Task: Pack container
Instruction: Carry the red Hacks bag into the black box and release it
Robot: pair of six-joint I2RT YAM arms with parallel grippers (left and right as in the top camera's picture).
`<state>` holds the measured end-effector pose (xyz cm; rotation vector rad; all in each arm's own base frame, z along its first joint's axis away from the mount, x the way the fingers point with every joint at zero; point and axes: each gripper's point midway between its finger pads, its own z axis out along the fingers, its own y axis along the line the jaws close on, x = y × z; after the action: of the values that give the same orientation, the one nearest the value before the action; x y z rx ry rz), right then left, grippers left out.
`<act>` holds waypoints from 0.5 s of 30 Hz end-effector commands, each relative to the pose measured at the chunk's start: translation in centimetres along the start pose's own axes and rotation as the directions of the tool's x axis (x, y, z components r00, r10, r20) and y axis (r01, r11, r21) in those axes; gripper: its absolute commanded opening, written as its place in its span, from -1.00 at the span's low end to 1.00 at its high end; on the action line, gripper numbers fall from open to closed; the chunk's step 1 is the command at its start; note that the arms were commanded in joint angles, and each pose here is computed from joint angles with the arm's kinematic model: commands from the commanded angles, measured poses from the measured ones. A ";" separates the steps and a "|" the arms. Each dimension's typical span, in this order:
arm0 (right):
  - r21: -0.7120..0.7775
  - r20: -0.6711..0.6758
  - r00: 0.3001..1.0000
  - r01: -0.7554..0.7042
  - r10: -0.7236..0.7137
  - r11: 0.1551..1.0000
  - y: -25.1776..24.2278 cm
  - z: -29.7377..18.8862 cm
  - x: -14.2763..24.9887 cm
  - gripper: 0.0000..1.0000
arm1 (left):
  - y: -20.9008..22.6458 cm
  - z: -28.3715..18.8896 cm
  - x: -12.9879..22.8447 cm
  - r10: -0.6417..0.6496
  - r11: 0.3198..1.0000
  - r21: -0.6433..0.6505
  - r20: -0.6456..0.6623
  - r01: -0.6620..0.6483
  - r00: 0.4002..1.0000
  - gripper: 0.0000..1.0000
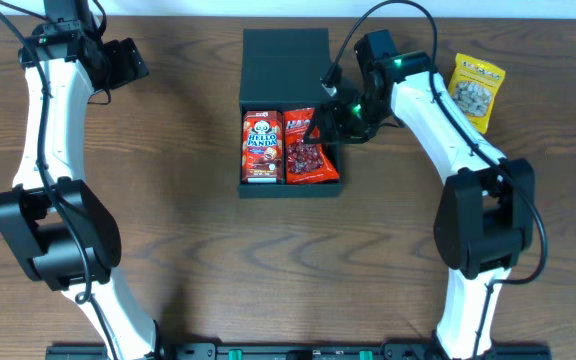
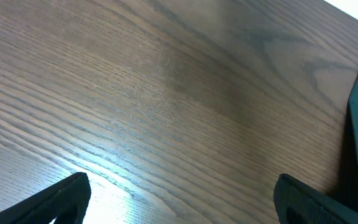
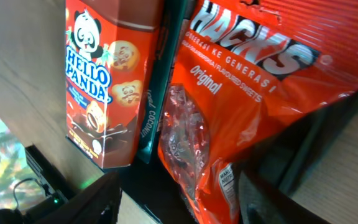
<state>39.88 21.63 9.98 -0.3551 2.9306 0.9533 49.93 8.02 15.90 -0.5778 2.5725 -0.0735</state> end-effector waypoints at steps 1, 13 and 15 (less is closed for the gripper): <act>0.013 0.036 0.999 -0.009 0.008 1.000 -0.2 -1.2 -0.9 0.11 | 0.2 0.6 0.3 -0.012 1.000 -0.009 -0.014 0.012 1.000 0.90; 0.080 0.035 0.988 0.145 -0.148 0.986 2.4 -4.9 0.5 -0.98 | 0.2 0.6 0.3 -0.012 1.000 -0.009 -0.014 0.012 1.000 0.90; 0.074 -0.033 0.983 0.181 -0.179 0.981 2.7 -3.9 2.0 -0.98 | 0.2 0.6 0.3 -0.012 1.000 -0.009 -0.014 0.012 1.000 0.91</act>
<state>38.66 19.99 14.47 -0.4486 2.9076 0.8316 49.92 8.02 15.90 -0.5779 2.5728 -0.0735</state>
